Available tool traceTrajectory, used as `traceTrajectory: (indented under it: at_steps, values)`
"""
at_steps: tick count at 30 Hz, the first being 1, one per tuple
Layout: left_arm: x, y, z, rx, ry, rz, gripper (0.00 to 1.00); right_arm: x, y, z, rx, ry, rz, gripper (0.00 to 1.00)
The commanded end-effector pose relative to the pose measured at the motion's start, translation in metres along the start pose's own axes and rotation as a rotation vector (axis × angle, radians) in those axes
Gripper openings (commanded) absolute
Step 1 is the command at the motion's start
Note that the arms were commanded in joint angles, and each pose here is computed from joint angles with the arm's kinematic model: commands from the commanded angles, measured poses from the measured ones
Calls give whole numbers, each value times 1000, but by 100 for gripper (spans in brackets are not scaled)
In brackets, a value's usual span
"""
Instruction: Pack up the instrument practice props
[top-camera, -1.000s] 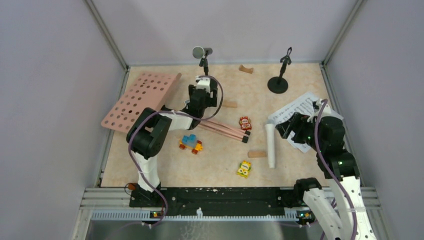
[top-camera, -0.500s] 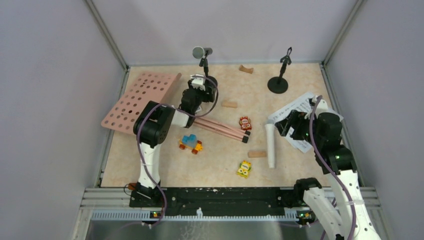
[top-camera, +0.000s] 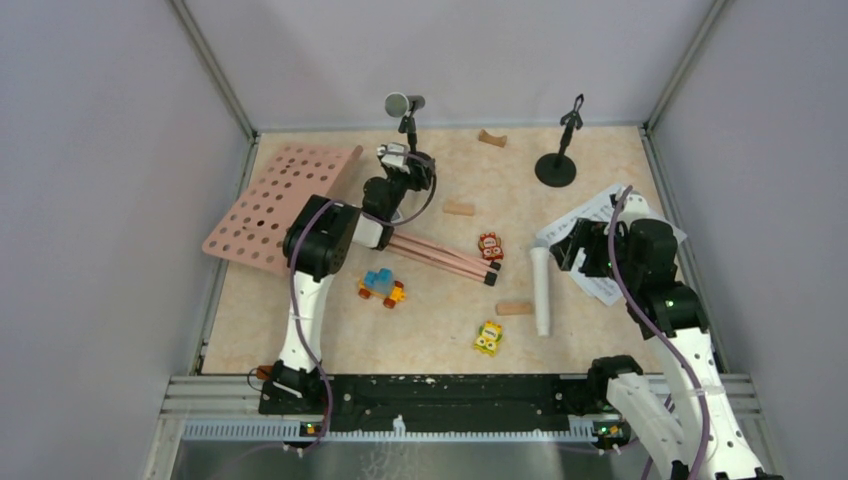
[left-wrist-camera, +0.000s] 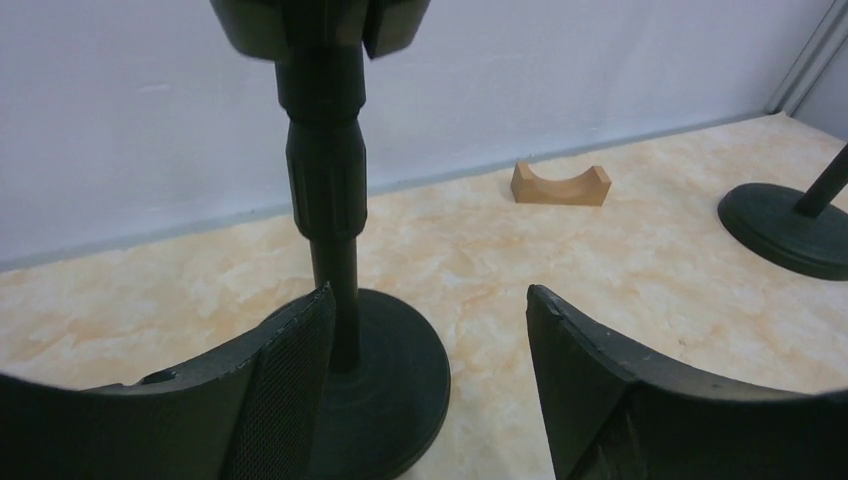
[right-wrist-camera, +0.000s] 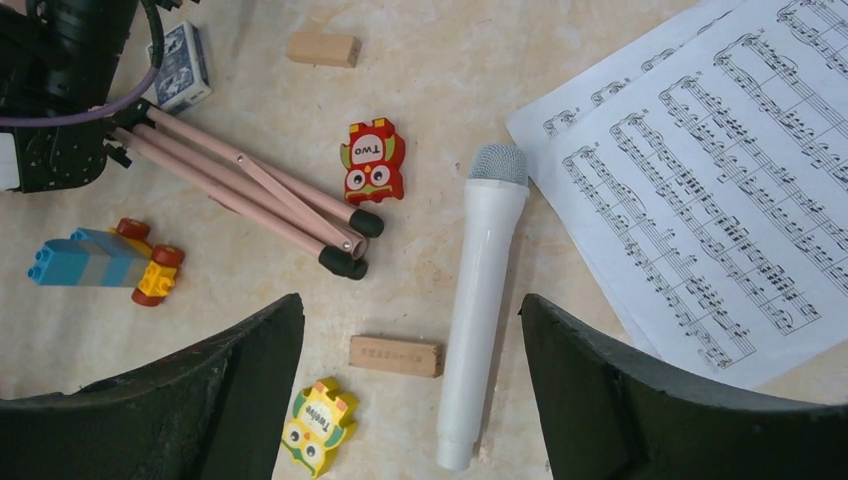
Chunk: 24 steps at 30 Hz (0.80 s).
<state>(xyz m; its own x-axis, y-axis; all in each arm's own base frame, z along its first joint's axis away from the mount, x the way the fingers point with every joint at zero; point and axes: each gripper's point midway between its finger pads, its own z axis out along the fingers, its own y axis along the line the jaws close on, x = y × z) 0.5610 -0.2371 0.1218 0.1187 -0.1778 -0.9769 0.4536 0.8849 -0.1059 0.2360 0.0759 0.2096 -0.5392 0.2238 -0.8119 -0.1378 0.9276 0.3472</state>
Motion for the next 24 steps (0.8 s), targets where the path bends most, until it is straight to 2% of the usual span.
traceTrajectory:
  at_steps: [1,9,18,24]
  values:
    - [-34,1,18,36,-145,25,75,-31,9,-8,-18,-98,-53,78]
    - [-35,2,27,83,-242,48,72,-53,9,-15,0,-178,-100,74]
    - [-28,5,51,92,-260,39,71,-74,18,-18,-21,-210,-123,72]
    - [-23,4,60,102,-223,37,75,-72,16,-19,-15,-210,-130,72]
